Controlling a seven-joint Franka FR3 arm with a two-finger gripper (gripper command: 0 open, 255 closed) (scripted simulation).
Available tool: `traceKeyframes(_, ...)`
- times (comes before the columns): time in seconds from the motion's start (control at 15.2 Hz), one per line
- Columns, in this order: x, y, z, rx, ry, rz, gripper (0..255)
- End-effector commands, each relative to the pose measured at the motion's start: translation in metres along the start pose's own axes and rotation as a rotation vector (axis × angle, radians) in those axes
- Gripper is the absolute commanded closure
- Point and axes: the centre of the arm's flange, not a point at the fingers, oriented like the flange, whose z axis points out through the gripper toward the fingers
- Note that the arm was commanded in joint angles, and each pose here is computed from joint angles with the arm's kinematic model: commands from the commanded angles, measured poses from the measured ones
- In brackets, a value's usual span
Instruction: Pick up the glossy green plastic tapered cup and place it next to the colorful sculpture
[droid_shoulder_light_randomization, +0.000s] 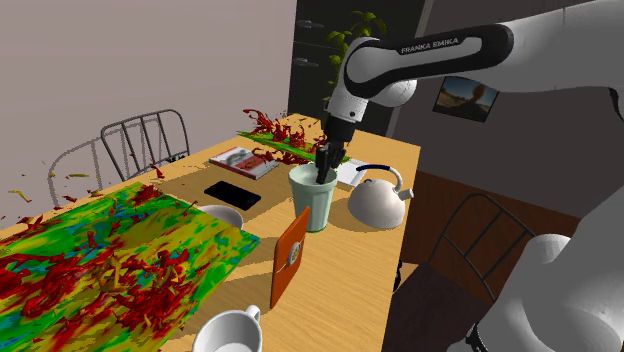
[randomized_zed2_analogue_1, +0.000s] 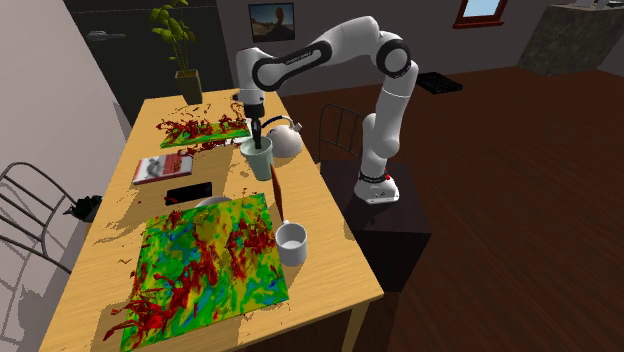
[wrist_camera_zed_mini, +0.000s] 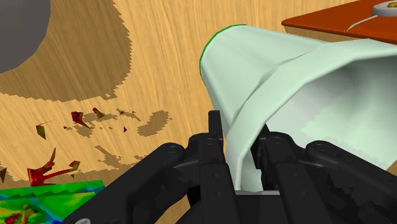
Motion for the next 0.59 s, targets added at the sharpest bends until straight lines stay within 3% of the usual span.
traceKeyframes(0.0, -0.001, 0.003, 0.011, 0.0, 0.001, 0.0, 255)
traceKeyframes(0.53, -0.002, 0.014, 0.053, 0.0, 0.001, 0.0, 255)
